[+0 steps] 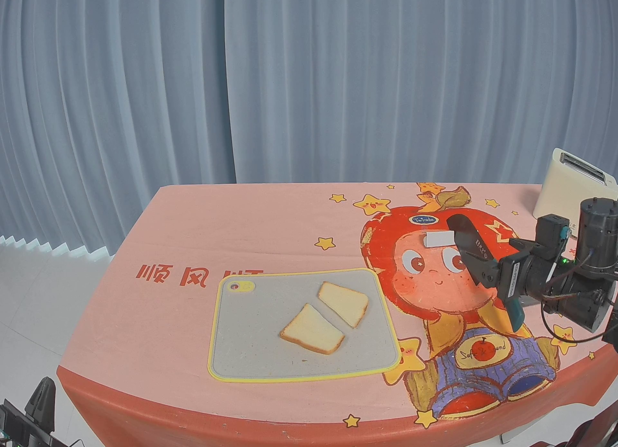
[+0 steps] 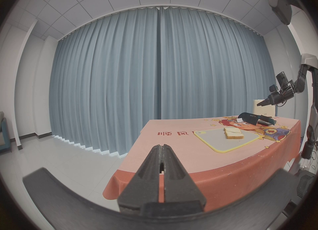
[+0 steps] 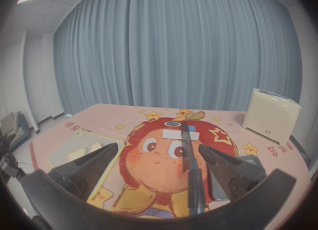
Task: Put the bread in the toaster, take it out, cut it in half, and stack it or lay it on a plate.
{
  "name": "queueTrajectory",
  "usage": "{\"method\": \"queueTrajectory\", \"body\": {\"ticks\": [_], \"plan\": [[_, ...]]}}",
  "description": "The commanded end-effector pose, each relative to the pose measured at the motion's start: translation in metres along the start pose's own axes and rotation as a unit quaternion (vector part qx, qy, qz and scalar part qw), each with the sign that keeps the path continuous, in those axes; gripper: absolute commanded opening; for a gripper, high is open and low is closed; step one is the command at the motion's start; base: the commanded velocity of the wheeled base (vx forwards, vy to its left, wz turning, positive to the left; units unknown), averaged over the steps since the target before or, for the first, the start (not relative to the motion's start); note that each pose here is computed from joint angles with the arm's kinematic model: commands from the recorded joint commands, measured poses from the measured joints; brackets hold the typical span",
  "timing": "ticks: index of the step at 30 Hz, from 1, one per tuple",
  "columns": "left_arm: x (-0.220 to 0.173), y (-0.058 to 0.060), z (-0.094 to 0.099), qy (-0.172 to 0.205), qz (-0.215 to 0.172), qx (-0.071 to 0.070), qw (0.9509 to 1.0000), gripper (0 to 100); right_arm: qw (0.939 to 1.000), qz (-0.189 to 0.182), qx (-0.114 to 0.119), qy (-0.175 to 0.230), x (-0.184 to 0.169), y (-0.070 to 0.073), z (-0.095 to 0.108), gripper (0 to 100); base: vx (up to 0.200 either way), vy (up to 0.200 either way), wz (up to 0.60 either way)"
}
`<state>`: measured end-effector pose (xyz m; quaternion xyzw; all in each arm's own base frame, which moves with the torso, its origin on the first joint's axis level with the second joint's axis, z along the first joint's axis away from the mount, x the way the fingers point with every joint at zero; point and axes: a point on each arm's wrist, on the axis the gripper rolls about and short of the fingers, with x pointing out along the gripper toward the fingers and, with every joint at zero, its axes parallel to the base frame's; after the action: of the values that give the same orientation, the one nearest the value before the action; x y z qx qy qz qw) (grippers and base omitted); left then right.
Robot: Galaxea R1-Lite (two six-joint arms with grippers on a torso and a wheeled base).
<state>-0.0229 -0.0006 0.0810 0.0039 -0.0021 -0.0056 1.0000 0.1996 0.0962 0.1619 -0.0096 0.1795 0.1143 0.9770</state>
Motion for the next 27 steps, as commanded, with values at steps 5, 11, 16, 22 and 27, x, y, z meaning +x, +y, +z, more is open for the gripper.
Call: {"method": "queueTrajectory", "body": {"ticks": [5, 11, 16, 22, 27], "plan": [[0.0, 0.0, -0.005, 0.001, 0.0, 0.0, 1.0, 0, 0.9961, 0.075, -0.023, -0.041, -0.037, 0.019, 0.003, 100, 0.0, 0.0, 0.0], [0.0, 0.0, -0.005, 0.001, 0.0, 0.0, 1.0, 0, 0.9901, 0.125, -0.033, -0.055, -0.054, 0.033, 0.002, 100, 0.0, 0.0, 0.0], [0.0, 0.0, -0.005, 0.001, 0.0, 0.0, 1.0, 0, 0.9898, 0.128, -0.031, -0.053, -0.054, 0.033, 0.001, 100, 0.0, 0.0, 0.0], [0.0, 0.0, -0.005, 0.001, 0.0, 0.0, 1.0, 0, 0.9903, 0.127, -0.033, -0.045, -0.052, 0.034, -0.002, 100, 0.0, 0.0, 0.0], [0.0, 0.0, -0.005, 0.001, 0.0, 0.0, 1.0, 0, 0.9903, 0.129, -0.048, -0.022, -0.048, 0.037, 0.001, 100, 0.0, 0.0, 0.0]]}}
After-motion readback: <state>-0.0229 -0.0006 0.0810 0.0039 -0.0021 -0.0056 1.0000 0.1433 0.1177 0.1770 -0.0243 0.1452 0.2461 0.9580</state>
